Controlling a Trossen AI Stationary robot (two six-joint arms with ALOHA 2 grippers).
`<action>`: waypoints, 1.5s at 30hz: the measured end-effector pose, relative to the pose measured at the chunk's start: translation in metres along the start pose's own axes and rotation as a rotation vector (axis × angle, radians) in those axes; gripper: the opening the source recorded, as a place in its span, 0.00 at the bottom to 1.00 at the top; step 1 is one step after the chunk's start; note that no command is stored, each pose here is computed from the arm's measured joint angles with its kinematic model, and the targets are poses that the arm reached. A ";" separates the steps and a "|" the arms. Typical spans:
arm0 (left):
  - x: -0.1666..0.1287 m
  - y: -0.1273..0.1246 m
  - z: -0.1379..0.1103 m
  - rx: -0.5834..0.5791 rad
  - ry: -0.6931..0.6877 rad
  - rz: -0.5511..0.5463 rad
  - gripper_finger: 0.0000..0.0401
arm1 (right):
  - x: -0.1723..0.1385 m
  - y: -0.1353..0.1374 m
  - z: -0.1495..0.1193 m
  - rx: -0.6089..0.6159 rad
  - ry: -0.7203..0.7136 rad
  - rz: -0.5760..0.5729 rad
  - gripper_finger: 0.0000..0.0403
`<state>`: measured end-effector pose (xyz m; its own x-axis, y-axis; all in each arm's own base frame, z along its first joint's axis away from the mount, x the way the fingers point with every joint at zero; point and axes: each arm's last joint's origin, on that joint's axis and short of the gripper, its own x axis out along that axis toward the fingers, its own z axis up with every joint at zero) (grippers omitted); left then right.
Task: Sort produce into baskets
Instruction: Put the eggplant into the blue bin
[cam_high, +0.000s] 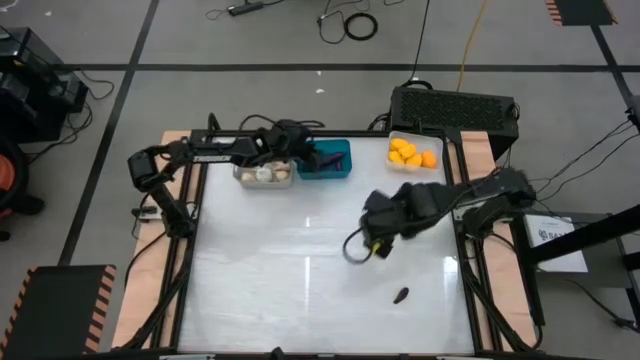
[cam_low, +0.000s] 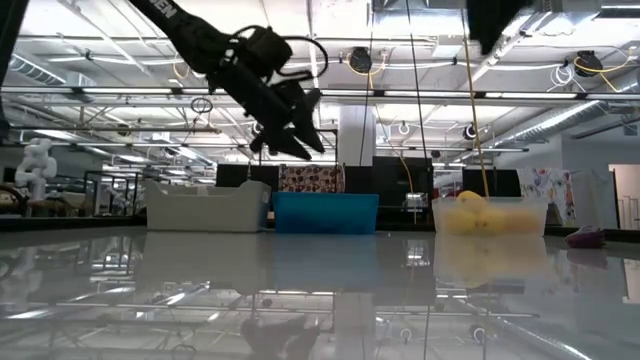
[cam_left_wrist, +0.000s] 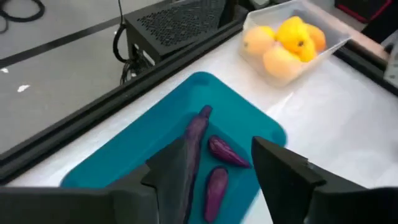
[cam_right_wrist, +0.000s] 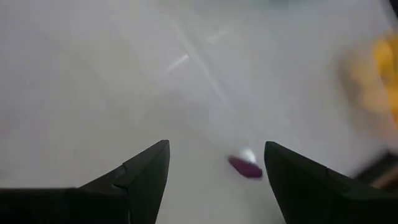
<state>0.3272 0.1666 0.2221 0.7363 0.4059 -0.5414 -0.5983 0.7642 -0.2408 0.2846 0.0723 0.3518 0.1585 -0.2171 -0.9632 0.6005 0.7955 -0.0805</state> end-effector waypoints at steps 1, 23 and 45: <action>-0.007 0.001 0.005 -0.003 0.000 -0.005 0.47 | 0.006 -0.011 -0.005 0.051 0.011 -0.014 0.63; -0.130 -0.078 -0.003 0.139 0.072 -0.143 0.47 | 0.147 -0.068 -0.095 0.914 0.145 -0.057 0.63; -0.126 -0.104 -0.074 0.144 0.210 -0.128 0.47 | 0.191 -0.081 -0.119 1.066 0.107 -0.082 0.55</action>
<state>0.2731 -0.0012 0.2560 0.7126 0.2002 -0.6724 -0.4423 0.8722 -0.2091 0.1728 0.0338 0.1434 0.0483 -0.1552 -0.9867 0.9885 -0.1346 0.0696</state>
